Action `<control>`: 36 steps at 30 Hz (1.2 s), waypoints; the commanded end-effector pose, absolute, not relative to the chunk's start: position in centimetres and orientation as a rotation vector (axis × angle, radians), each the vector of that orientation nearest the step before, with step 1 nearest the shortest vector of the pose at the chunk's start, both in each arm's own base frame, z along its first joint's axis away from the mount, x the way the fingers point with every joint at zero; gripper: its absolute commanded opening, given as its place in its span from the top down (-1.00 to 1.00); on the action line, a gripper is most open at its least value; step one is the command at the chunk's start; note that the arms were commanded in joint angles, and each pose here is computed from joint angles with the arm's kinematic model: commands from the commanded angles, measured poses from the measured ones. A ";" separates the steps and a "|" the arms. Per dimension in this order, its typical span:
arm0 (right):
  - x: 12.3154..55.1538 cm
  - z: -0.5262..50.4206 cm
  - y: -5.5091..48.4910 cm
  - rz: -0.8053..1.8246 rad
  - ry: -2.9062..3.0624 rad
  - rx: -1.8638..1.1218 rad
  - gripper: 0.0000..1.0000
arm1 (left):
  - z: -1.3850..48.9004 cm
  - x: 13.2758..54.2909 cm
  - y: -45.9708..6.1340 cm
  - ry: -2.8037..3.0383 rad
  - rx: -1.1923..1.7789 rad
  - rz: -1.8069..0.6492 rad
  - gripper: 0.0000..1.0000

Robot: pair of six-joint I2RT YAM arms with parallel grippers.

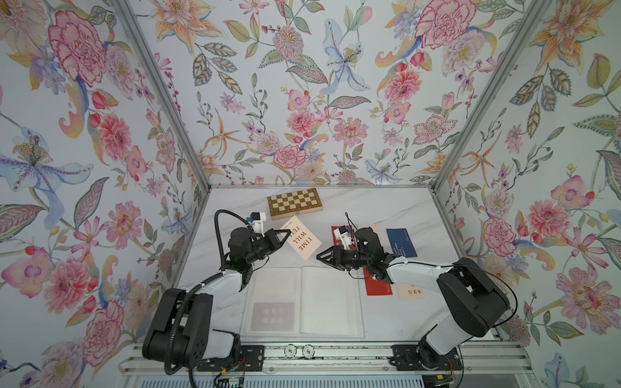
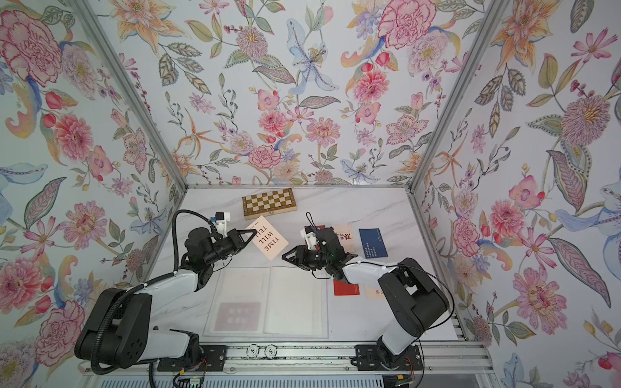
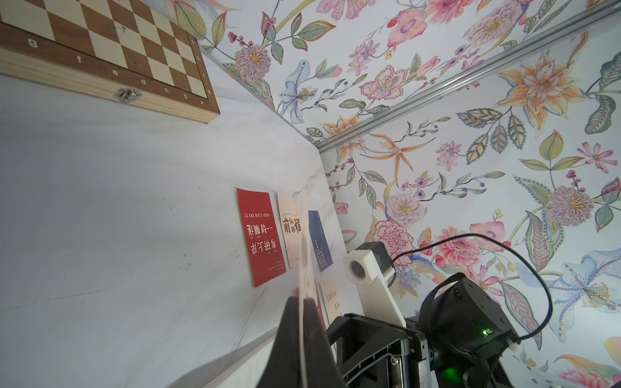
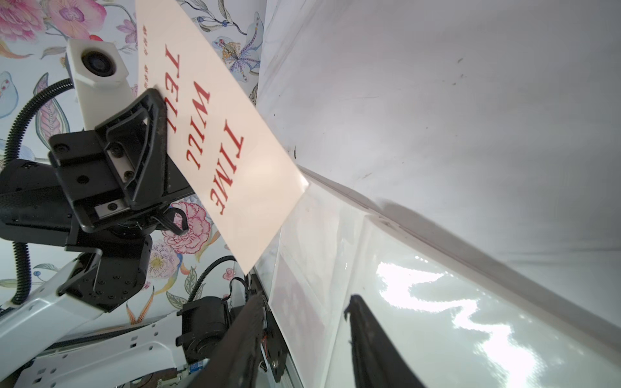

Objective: Place the photos into the photo albums
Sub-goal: Pick up the photo at the center of the board.

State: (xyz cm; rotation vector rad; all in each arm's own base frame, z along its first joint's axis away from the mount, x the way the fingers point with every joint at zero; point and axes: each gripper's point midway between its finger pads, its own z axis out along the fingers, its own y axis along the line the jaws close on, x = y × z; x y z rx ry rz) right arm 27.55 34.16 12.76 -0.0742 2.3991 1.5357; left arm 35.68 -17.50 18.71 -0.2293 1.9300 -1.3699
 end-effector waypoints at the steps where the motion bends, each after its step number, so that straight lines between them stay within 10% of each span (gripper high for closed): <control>1: 28.6 14.1 35.0 1.570 2.311 0.024 0.13 | 18.6 36.2 -16.7 1.892 -0.293 -1.374 1.00; 15: 31.0 15.7 37.9 1.668 2.204 0.124 0.17 | 18.0 36.4 -16.6 1.884 -0.372 -1.411 1.00; 36: 32.7 18.5 39.5 1.728 2.083 0.105 1.00 | 16.5 35.1 -15.8 1.973 -0.360 -1.290 1.00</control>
